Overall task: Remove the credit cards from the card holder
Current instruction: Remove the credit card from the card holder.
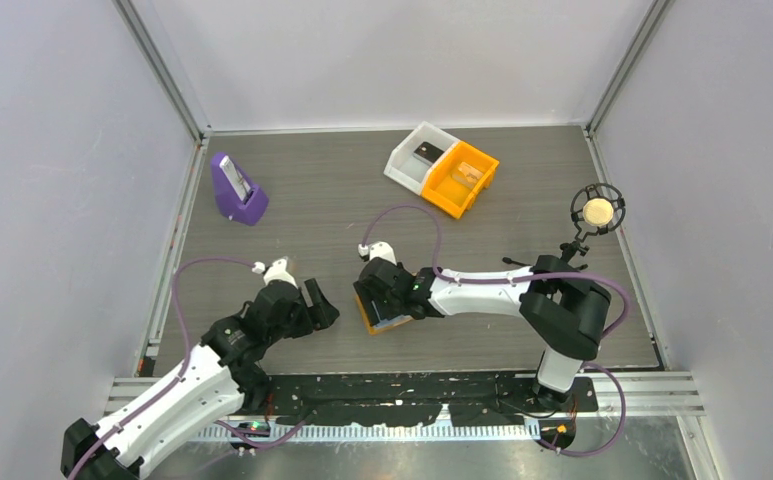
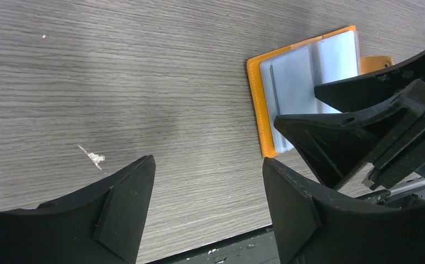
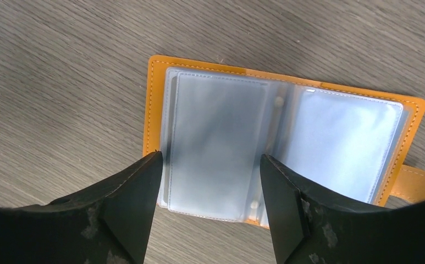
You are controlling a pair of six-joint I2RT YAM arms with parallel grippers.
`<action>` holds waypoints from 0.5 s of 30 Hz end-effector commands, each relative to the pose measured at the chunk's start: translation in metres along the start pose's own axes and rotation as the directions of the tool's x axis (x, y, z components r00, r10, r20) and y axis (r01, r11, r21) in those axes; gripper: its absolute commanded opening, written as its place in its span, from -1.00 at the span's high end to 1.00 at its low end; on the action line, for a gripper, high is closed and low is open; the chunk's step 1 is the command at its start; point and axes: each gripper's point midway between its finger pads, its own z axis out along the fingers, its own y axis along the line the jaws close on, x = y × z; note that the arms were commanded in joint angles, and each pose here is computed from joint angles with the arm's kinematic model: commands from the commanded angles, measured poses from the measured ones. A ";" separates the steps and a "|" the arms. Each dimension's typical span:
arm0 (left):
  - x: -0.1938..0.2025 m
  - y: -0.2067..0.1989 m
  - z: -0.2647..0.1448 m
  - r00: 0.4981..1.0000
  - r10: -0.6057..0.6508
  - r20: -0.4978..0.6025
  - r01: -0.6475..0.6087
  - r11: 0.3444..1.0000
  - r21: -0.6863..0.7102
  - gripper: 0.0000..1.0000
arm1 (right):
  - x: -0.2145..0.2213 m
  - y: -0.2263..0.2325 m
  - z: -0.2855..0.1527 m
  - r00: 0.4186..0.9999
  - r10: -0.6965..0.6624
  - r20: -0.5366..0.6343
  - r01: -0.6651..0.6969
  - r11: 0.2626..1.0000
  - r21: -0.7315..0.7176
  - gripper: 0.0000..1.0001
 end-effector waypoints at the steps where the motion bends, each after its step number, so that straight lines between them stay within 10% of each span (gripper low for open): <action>1: -0.010 -0.009 -0.004 0.999 0.000 0.040 -0.002 0.999 0.040 -0.50 | -0.009 0.002 0.003 1.000 -0.009 0.026 0.008 0.999 0.042 -0.43; 15: -0.006 -0.005 -0.005 0.999 0.000 0.038 -0.002 0.999 0.039 -0.50 | -0.011 0.036 -0.010 0.996 0.086 0.030 -0.082 0.990 -0.117 -0.19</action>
